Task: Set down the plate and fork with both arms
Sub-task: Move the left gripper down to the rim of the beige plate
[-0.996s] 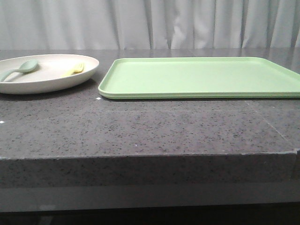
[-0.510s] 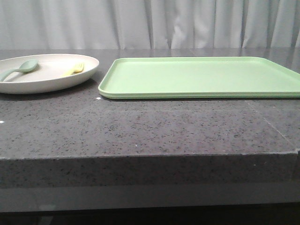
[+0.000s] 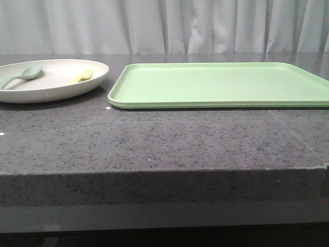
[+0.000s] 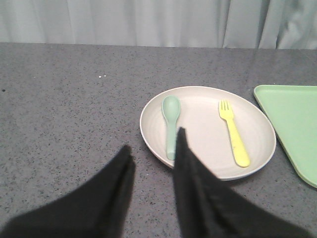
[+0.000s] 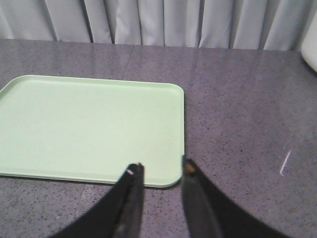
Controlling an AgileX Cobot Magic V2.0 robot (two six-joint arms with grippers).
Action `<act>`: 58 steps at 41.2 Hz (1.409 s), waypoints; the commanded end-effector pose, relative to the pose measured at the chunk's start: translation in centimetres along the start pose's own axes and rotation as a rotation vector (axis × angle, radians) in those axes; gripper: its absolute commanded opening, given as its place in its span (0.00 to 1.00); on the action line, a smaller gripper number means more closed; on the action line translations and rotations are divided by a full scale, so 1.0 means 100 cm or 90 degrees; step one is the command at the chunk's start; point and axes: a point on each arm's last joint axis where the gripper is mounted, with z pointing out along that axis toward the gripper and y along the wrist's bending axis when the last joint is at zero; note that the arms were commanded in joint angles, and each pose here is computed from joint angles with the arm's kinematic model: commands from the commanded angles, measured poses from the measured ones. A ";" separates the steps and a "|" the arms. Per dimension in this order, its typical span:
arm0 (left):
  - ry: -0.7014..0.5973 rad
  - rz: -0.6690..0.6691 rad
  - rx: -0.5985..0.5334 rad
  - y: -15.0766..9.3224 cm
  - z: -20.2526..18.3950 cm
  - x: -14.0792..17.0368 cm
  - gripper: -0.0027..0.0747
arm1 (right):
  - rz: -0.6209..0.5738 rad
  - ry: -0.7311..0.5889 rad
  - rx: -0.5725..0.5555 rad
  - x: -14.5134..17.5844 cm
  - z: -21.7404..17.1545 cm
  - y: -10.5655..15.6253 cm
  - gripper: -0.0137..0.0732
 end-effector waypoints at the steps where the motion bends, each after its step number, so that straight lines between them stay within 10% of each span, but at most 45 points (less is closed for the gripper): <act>1: -0.075 -0.001 0.000 0.000 -0.002 -0.018 0.77 | -0.007 -0.067 0.002 -0.018 0.000 0.000 0.69; 23: -0.075 -0.021 0.011 -0.001 -0.001 -0.020 0.85 | -0.007 -0.061 0.002 -0.017 0.000 0.000 0.76; 40: 0.292 0.116 -0.120 0.026 0.083 -0.048 0.85 | -0.007 -0.061 0.002 -0.017 0.000 0.000 0.76; 58: 0.450 -0.001 0.104 0.066 0.200 -0.067 0.85 | -0.007 -0.061 0.002 -0.017 0.000 0.000 0.76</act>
